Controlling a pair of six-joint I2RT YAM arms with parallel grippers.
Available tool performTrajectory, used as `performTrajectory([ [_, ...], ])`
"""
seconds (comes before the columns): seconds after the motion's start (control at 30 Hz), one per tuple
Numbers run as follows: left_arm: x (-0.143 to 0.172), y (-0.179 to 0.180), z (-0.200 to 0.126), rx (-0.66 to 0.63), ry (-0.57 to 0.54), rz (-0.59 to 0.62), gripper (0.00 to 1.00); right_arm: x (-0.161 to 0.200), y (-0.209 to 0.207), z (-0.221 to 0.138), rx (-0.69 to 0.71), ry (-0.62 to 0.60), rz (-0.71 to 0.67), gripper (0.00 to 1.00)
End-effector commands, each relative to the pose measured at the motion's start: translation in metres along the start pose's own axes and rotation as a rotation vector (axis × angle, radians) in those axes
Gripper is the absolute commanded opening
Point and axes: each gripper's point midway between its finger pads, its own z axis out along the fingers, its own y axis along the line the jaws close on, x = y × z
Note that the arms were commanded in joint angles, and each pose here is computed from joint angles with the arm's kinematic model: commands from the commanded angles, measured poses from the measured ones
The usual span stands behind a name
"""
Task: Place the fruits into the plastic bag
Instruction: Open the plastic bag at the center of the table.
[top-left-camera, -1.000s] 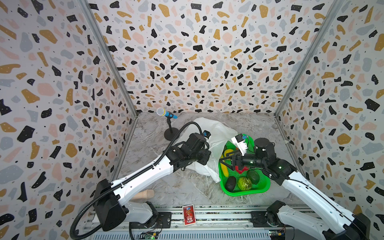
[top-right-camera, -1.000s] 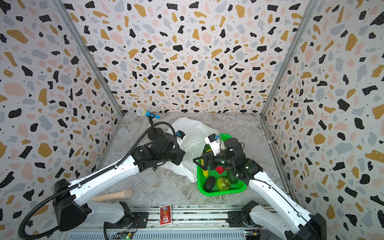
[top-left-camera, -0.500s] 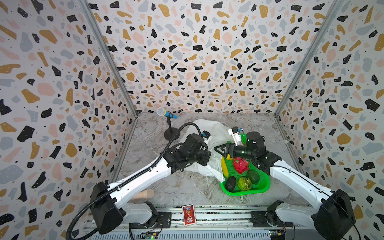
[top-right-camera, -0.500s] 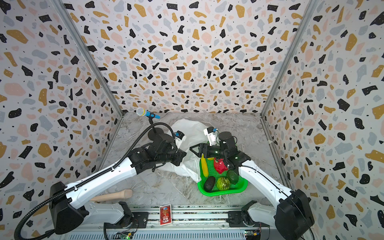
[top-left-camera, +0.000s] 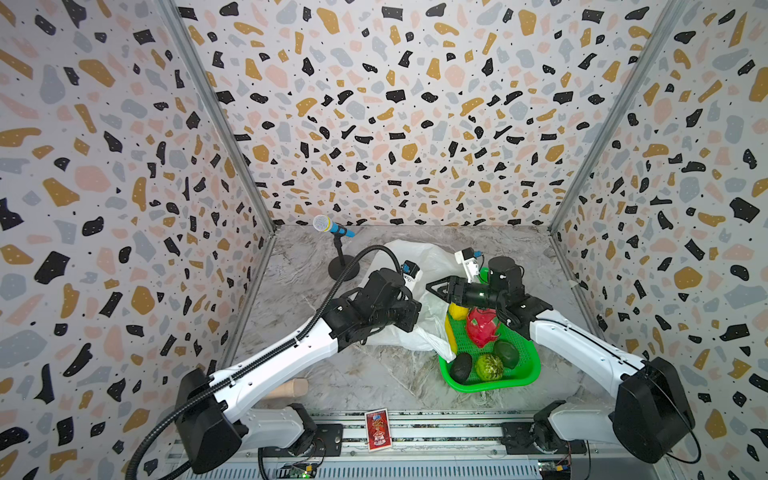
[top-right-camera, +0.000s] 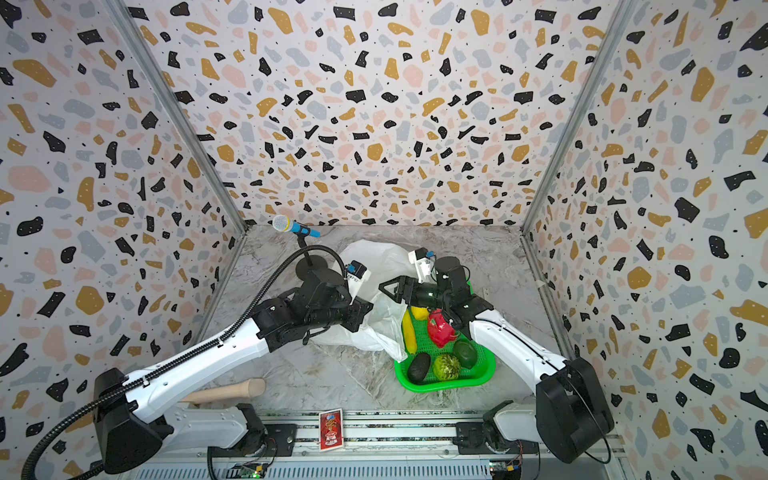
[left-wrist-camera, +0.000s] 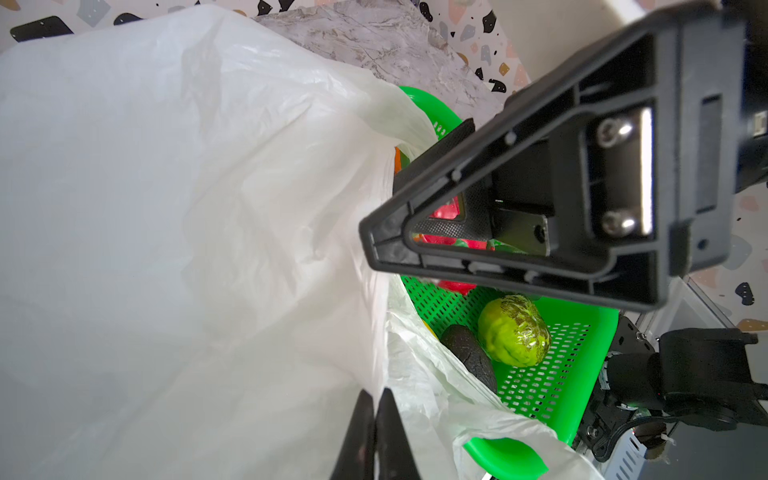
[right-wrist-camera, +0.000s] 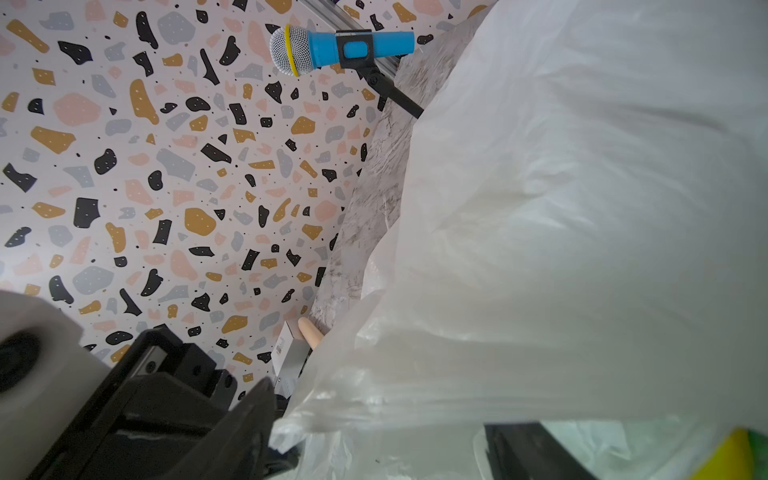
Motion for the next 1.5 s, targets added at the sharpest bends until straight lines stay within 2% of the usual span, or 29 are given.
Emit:
performTrajectory([
  [0.0,-0.001,0.002,0.0,0.0,-0.022,-0.005,0.0,-0.006,0.015,0.0,-0.057,-0.01,0.006,0.77],
  [0.3,0.006,0.002,-0.001,0.008,-0.018,0.006,0.0,0.003,0.009,0.012,-0.056,0.006,0.063,0.76],
  [0.43,0.008,-0.001,-0.006,0.021,-0.028,0.028,0.0,0.004,-0.005,0.019,-0.037,-0.011,0.124,0.7],
  [0.5,0.01,-0.004,-0.009,0.038,-0.024,0.04,0.0,0.0,-0.007,0.021,-0.03,-0.033,0.128,0.63],
  [0.6,0.015,-0.01,-0.014,0.079,-0.02,0.057,0.0,-0.007,-0.007,0.023,-0.031,-0.056,0.127,0.47],
  [0.73,0.023,-0.011,-0.018,0.091,-0.016,0.072,0.0,-0.014,0.001,0.022,-0.061,-0.072,0.103,0.1],
  [0.77,0.025,-0.01,-0.018,0.091,-0.013,0.074,0.0,-0.014,0.001,0.021,-0.063,-0.073,0.1,0.02],
  [0.8,0.026,-0.008,-0.017,0.084,-0.012,0.073,0.0,-0.014,0.002,0.021,-0.061,-0.072,0.098,0.0],
  [0.93,0.025,-0.001,-0.018,0.045,-0.033,0.067,0.47,-0.013,0.006,0.013,-0.051,-0.088,0.085,0.0],
  [1.0,0.019,0.003,-0.019,0.015,-0.056,0.061,0.62,-0.012,0.008,0.009,-0.036,-0.103,0.085,0.0],
  [1.03,0.016,0.006,-0.02,-0.003,-0.066,0.06,0.67,-0.011,0.009,0.007,-0.029,-0.111,0.091,0.0],
  [1.13,0.007,0.014,-0.017,-0.058,-0.082,0.057,0.75,-0.01,0.01,0.002,-0.002,-0.152,0.134,0.0],
  [1.33,-0.01,0.008,-0.015,-0.071,-0.113,0.069,0.79,-0.011,0.009,0.001,0.083,-0.203,0.195,0.0],
  [1.47,-0.009,0.003,-0.01,-0.112,-0.071,0.126,0.79,-0.01,0.009,0.003,0.118,-0.219,0.211,0.0],
])
